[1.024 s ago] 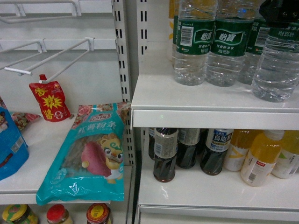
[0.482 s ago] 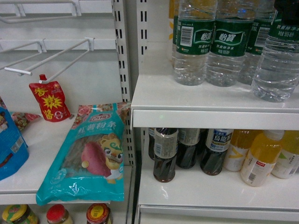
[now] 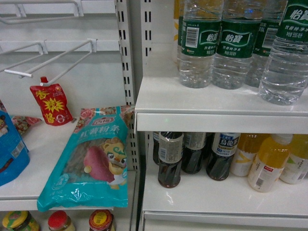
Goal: Move water from second to third shelf
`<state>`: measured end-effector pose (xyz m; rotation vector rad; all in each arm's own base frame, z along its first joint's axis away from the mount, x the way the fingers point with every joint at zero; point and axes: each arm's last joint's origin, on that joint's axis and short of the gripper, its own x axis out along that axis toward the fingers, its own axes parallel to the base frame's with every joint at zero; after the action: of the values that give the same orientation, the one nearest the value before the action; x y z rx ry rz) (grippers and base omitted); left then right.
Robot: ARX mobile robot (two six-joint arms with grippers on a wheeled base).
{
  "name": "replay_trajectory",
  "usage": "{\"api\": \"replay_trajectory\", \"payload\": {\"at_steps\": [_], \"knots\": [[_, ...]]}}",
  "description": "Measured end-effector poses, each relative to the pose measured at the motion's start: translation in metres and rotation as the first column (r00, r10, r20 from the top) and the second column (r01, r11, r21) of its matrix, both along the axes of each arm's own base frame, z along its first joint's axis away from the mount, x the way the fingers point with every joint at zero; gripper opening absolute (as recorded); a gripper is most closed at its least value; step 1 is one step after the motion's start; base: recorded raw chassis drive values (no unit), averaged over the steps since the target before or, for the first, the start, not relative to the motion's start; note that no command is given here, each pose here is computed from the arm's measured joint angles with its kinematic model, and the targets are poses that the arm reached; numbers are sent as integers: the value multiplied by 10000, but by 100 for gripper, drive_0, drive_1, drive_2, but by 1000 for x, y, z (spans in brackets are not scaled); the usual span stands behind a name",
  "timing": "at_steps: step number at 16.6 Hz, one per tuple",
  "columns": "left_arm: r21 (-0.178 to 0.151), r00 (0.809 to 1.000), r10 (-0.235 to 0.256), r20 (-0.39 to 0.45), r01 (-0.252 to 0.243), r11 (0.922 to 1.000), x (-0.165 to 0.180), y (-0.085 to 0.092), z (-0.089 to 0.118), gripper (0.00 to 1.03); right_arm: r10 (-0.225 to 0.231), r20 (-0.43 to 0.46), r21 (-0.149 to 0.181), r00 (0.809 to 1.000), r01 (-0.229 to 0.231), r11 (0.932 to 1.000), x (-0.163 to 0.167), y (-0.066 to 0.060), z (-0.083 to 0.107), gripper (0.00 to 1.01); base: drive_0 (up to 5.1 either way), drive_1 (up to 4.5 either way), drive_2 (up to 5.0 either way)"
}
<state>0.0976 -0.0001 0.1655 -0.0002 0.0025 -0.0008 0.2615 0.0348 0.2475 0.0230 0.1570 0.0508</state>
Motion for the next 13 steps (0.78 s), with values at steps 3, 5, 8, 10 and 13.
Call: {"api": "replay_trajectory", "payload": {"at_steps": [3,5,8,10,13], "knots": [[4,10000,0,0,0,10000,0,0,0,98,-153,317,97,9994,150,9998,-32,-11,9,98,0,0,0],[0,10000,4,0,-4,10000,0,0,0,98,-461,1486,-7,9878,467,9989,-67,-27,1,75,0,0,0],[4,10000,0,0,0,10000,0,0,0,98,-676,1026,-130,9924,693,9975,-102,-36,-27,49,0,0,0],[0,10000,0,0,0,10000,0,0,0,98,-593,1035,-152,9929,612,9980,-112,-36,-32,40,0,0,0],[4,10000,4,0,-4,10000,0,0,0,98,-524,1673,-120,9845,552,9984,-138,-35,-46,1,0,0,0]]}}
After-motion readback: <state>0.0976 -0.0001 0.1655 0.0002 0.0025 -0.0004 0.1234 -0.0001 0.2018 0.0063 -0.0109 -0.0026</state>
